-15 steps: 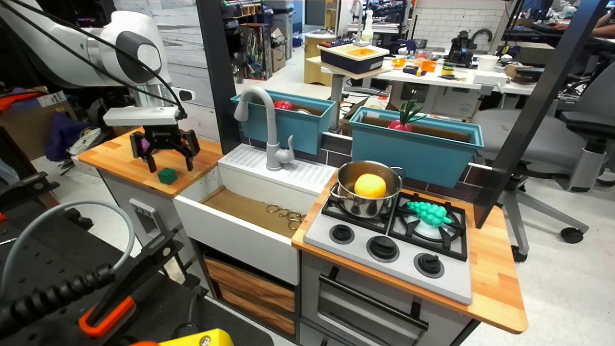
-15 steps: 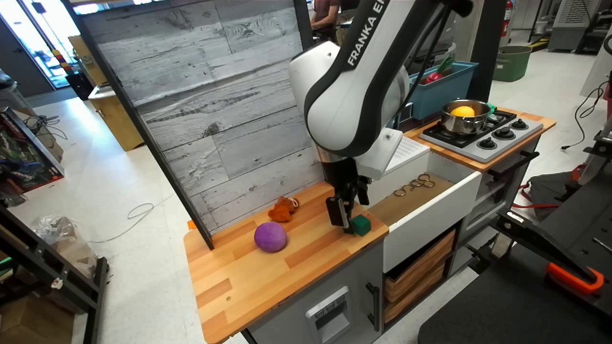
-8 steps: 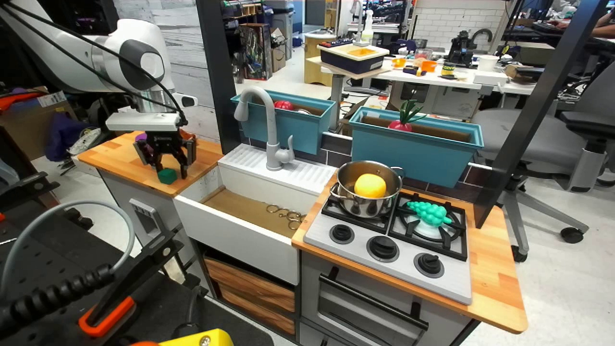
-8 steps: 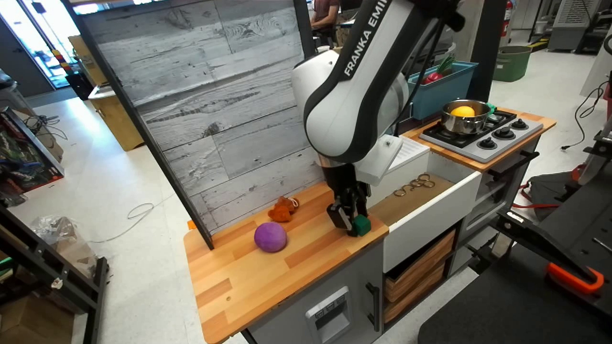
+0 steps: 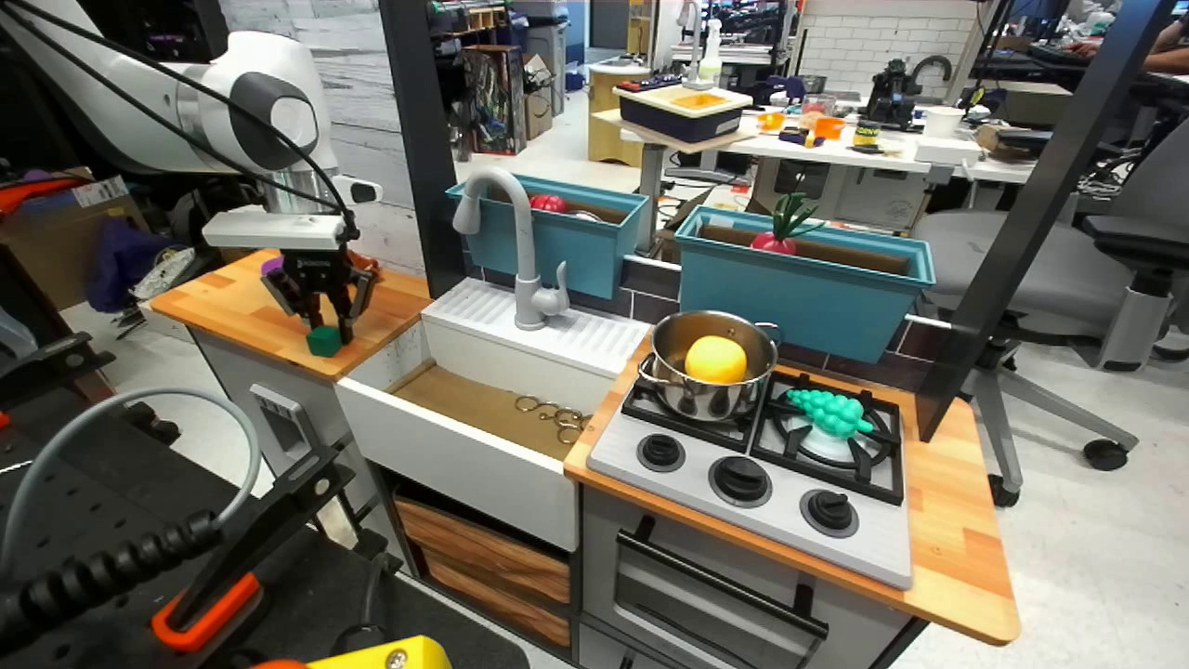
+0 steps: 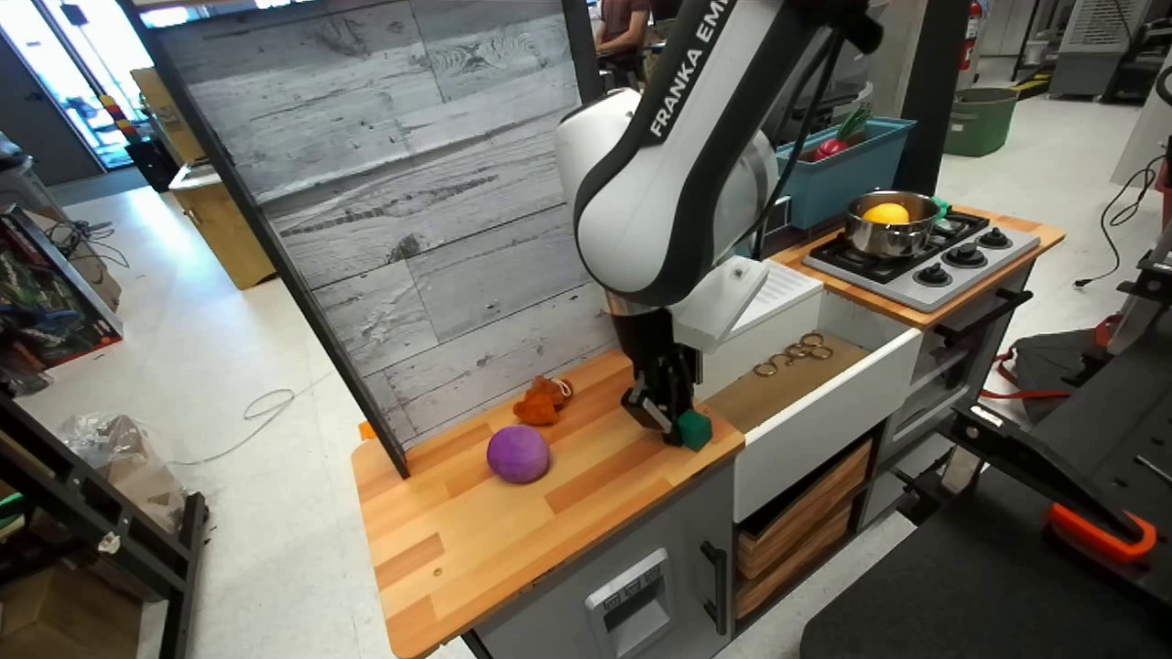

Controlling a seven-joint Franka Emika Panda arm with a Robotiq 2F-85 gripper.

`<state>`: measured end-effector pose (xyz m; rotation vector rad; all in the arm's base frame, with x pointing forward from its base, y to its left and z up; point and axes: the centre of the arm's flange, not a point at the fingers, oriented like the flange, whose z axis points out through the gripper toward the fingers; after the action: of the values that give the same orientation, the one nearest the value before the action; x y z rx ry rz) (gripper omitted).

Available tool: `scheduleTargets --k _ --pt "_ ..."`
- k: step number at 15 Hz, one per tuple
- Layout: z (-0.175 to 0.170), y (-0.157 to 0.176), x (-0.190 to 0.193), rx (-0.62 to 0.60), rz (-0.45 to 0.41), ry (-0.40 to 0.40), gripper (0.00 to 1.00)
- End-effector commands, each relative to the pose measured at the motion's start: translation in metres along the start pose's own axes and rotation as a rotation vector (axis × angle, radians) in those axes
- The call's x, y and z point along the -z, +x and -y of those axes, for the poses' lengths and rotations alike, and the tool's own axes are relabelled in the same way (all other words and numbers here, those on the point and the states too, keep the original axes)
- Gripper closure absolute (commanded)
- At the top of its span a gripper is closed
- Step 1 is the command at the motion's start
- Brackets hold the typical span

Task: Put the green block inside the sink

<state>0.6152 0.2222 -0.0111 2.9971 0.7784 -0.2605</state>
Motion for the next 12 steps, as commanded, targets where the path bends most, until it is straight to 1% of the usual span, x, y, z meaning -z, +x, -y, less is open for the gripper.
scheduleTargets --k 1,4,7,10,12 --pt "0.003 0.004 0.004 -0.027 -0.017 0.0 0.9" --pt "0.011 0.004 0.023 -0.027 -0.037 0.0 0.9" --pt "0.021 0.007 0.055 -0.037 -0.084 0.019 0.9" --pt "0.017 0.014 0.081 -0.062 -0.134 0.032 0.9" --pt "0.007 0.016 0.095 -0.088 -0.164 0.027 0.9"
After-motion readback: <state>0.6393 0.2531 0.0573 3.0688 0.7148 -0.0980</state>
